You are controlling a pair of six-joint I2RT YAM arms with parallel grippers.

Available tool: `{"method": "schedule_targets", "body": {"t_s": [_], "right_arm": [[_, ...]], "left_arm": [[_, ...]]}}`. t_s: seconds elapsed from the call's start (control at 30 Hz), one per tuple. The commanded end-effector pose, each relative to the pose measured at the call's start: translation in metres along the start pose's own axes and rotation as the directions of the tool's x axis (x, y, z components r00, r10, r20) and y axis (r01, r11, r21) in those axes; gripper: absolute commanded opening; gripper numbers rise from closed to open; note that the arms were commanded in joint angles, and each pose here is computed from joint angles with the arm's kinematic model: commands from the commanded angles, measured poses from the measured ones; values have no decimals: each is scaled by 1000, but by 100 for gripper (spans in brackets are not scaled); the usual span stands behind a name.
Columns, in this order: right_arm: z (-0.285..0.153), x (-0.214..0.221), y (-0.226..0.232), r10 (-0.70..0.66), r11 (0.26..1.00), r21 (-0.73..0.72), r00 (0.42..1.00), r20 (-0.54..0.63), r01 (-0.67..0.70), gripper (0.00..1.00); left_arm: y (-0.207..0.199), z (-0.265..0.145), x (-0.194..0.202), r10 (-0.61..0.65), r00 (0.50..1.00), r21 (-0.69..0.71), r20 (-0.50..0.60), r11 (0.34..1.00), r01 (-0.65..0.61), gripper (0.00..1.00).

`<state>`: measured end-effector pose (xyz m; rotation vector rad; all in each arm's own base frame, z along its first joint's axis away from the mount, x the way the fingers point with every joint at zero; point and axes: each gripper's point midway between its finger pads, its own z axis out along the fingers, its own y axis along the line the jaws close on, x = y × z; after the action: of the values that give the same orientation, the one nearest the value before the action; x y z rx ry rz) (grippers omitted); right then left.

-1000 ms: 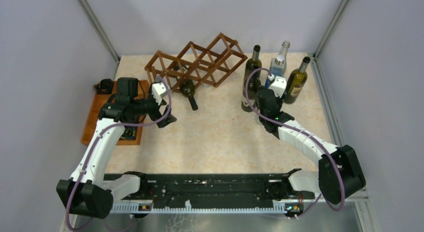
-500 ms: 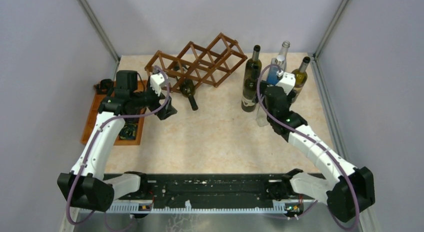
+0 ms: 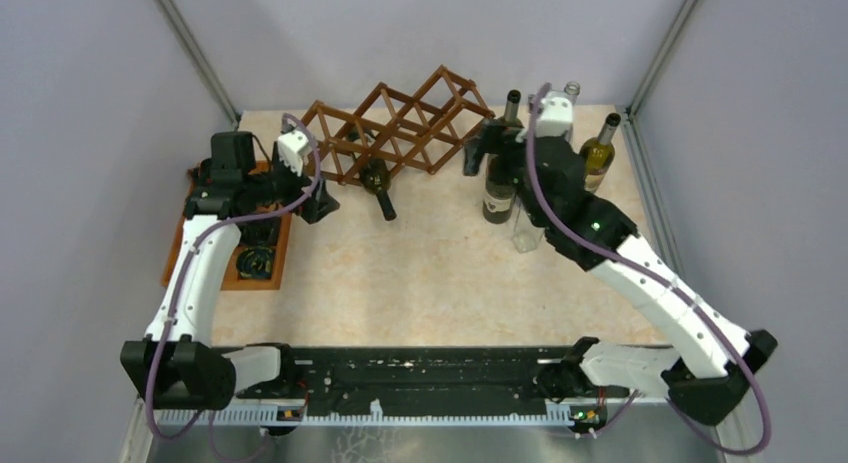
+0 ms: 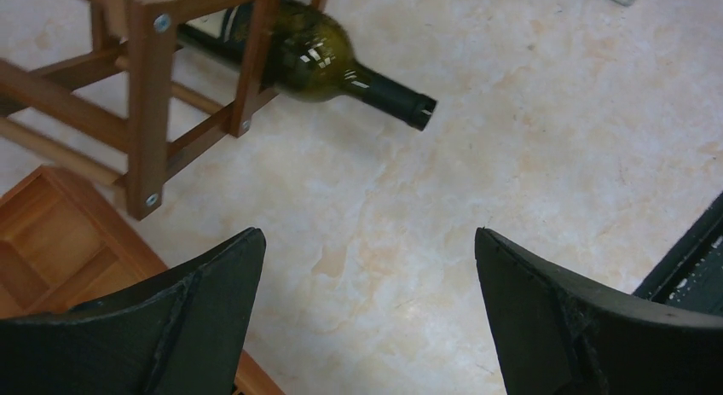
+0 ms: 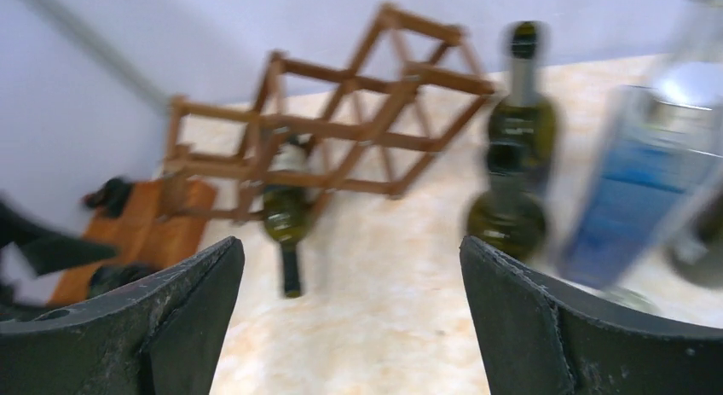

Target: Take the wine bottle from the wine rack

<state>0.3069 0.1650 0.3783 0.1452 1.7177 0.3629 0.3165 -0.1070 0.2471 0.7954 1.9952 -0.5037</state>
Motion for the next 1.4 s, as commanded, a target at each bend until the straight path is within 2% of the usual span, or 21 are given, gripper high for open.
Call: {"method": "schedule_targets", "body": {"t_s": [0.0,0.1,0.13,0.2,0.33,0.53,0.7,0.93,1.17,1.37], "right_arm": [[14,47,92,-115,954,-296,975,-189,55,93],[20,88,147,-194,873,-488,928,-317,16,89],[31,117,157,-238,861,-509,895,-376,14,89],[44,146,174,-285,836,-549,851,-442,-5,87],[73,203,186,-353,825,-565,776,-523,-5,85],[128,260,175,-372,860,-509,723,-582,32,85],[162,283,167,-358,877,-478,721,-593,42,85],[184,313,164,-351,881,-471,730,-586,45,80],[197,314,168,-326,882,-468,777,-539,45,74],[200,309,165,-270,894,-447,826,-495,25,61]], "left_arm": [[35,-10,-4,-59,998,-68,39,996,62,99],[55,-12,11,-87,996,-117,17,989,89,99],[58,-12,16,-92,996,-128,7,987,92,99],[60,-11,26,-94,996,-133,-7,987,92,99],[54,-10,36,-79,997,-100,-2,992,78,99],[40,-6,43,-45,999,-24,26,999,46,99],[35,-3,47,-43,999,7,30,999,43,99],[34,-2,49,-41,999,17,25,999,41,99],[26,-5,49,-29,999,42,32,999,28,99],[23,-6,50,-20,999,52,34,998,18,99]]}}
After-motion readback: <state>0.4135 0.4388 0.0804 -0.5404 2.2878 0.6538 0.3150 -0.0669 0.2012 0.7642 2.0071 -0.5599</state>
